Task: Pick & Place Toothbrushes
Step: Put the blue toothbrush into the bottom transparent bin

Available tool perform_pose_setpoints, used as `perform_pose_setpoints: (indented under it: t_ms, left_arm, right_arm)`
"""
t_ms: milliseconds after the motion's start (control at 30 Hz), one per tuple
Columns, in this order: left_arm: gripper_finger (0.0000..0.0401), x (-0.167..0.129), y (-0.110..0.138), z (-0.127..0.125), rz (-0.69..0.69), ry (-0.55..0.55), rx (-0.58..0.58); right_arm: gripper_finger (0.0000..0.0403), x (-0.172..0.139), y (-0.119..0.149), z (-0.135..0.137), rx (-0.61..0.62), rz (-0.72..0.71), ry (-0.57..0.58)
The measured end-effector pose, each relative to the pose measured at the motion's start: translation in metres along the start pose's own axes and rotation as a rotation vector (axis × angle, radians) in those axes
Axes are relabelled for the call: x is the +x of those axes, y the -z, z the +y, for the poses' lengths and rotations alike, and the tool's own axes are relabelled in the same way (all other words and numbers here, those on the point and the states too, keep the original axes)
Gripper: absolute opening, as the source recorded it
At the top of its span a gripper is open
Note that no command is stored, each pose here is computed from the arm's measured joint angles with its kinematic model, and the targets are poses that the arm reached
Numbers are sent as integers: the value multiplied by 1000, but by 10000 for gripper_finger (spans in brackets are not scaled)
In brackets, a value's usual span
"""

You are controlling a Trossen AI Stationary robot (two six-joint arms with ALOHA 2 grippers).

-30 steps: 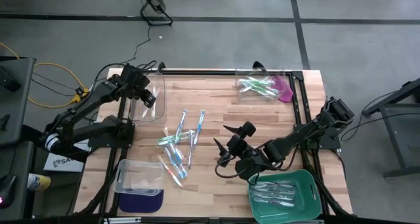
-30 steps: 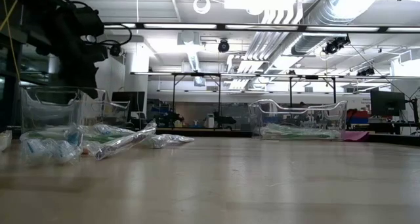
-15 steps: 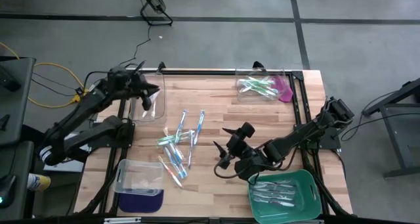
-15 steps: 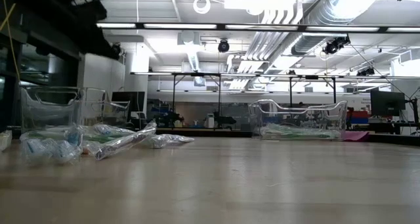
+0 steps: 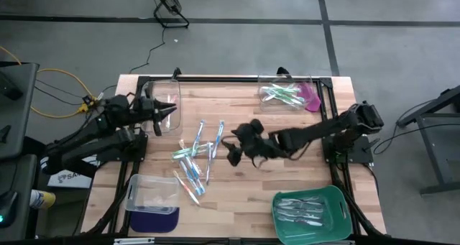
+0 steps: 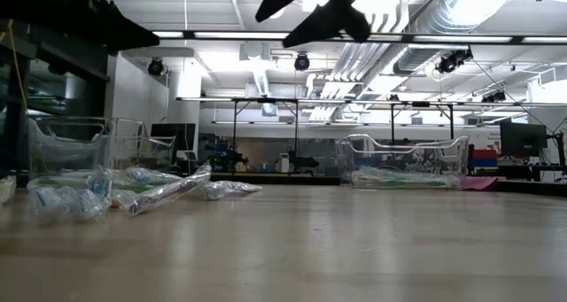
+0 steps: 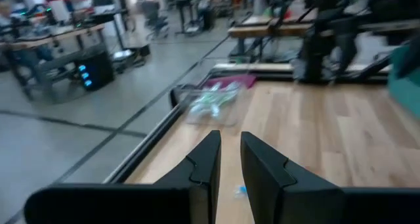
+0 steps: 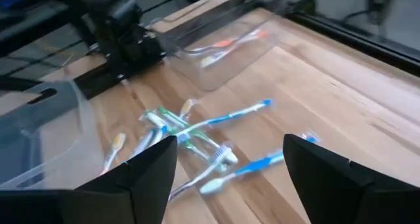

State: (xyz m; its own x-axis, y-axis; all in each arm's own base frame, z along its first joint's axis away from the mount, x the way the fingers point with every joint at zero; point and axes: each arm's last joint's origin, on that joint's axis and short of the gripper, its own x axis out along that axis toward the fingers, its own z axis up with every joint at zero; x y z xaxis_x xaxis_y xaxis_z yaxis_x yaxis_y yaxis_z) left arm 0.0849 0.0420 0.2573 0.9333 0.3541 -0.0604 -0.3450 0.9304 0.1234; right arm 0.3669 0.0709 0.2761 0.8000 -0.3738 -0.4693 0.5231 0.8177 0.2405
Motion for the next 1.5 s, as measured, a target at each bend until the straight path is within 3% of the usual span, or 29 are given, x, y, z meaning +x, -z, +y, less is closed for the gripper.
perform_pose_setpoints:
  t_ms: [100,267,533,733,933,1033,1300,1500]
  left_arm:
    - [58,6,9,-5,-25,36,-2]
    - [58,10,20,-12,-19,32,2]
    - [58,10,17,-18,-59,74,32]
    - [58,10,17,-23,-59,119,38]
    - [58,10,16,-24,-65,130,41]
    - [58,10,17,-24,-63,129,41]
    - [58,10,17,-24,-55,130,41]
    - [58,10,18,-24,-49,126,56]
  right_arm:
    - [260,12,-13,-13,21,16,-49]
    - [246,36,-27,-44,108,51,-20]
    - [246,83,-14,-71,171,170,-54]
    - [247,95,-9,-77,-169,234,-204]
    - [247,97,-3,-74,-812,181,-301]
    - [247,107,12,-70,-1019,190,-370]
    - [247,144,64,-78,-1280,309,-396]
    - [247,152,65,-75,-1294,230,-392]
